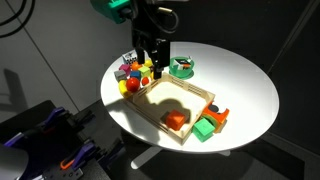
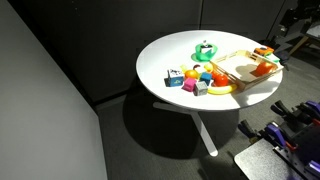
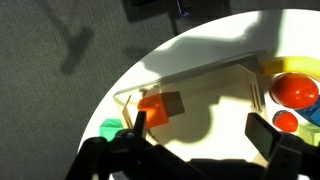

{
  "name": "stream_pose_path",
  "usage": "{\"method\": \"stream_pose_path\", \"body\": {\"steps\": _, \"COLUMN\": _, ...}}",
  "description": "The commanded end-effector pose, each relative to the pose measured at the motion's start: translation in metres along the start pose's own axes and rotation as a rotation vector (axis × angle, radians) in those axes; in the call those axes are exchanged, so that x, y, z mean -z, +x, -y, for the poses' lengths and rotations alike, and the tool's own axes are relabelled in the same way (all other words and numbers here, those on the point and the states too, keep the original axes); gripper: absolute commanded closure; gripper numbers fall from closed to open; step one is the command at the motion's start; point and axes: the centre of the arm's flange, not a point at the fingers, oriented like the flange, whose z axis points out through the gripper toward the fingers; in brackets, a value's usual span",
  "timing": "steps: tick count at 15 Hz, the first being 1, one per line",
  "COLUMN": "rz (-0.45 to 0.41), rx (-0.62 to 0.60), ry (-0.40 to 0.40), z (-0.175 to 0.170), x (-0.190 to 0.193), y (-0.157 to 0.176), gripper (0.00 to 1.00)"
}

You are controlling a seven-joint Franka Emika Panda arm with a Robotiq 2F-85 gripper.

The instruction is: Pick up the orange block and place it in the wooden tray

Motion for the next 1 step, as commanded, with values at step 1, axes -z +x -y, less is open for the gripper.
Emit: {"method": "stream_pose_path", "body": {"steps": 1, "rz": 0.001, "rx": 0.0, "ry": 0.0, "z": 0.0001, "x": -0.0005, "y": -0.0003, "gripper": 0.0}}
